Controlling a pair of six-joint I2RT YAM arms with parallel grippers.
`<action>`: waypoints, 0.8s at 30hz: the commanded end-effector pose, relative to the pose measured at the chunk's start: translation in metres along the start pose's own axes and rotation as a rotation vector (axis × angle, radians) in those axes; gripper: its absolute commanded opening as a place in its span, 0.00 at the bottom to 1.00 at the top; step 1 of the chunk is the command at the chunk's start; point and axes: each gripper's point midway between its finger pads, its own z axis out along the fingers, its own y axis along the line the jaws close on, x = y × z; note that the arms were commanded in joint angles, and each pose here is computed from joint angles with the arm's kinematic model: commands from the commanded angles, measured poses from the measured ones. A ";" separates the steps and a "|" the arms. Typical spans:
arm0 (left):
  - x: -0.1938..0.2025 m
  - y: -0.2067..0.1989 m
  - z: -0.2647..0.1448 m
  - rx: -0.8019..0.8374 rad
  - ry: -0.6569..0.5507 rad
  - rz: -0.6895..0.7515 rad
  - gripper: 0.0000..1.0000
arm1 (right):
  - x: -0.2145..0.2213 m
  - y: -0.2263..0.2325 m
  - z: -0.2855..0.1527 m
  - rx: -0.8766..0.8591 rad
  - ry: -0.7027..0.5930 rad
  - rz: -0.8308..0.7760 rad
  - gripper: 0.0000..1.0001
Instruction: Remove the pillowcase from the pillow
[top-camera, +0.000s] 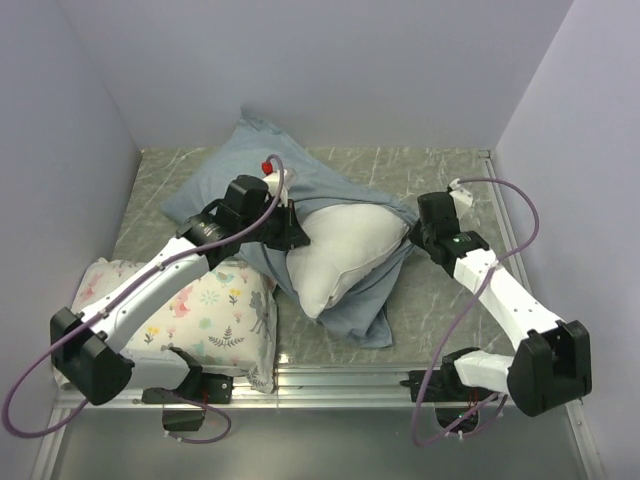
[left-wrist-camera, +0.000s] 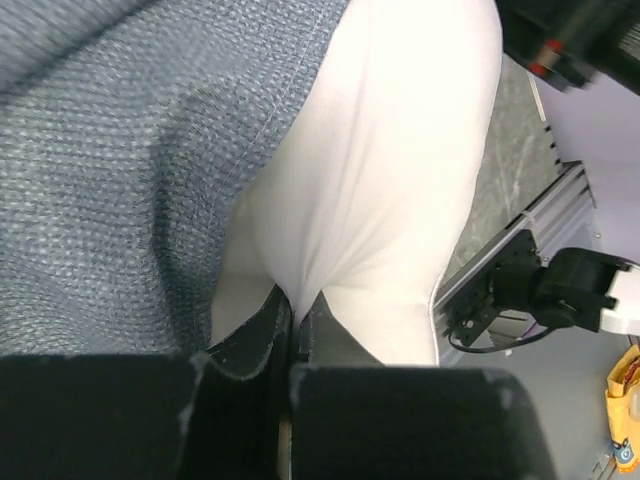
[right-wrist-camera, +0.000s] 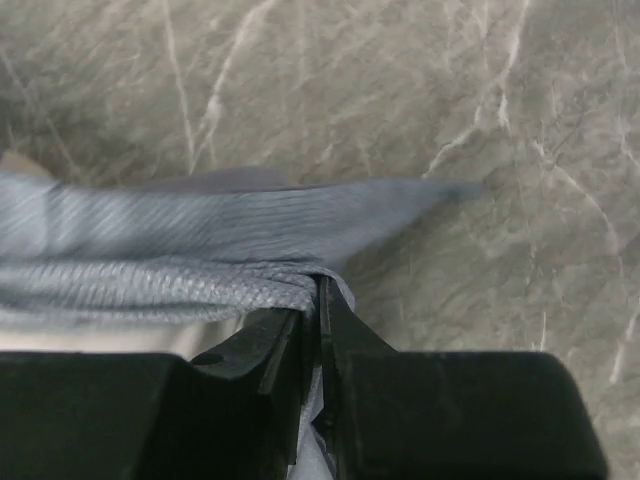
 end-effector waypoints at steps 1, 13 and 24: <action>-0.026 -0.032 -0.034 0.102 -0.113 0.055 0.00 | -0.021 0.007 0.022 -0.035 -0.032 0.045 0.16; -0.059 -0.067 -0.094 0.182 -0.270 0.094 0.00 | -0.031 0.119 0.093 -0.447 0.154 0.116 0.16; -0.091 -0.064 -0.126 0.101 -0.427 0.094 0.00 | -0.043 0.205 0.039 -1.058 0.285 0.239 0.19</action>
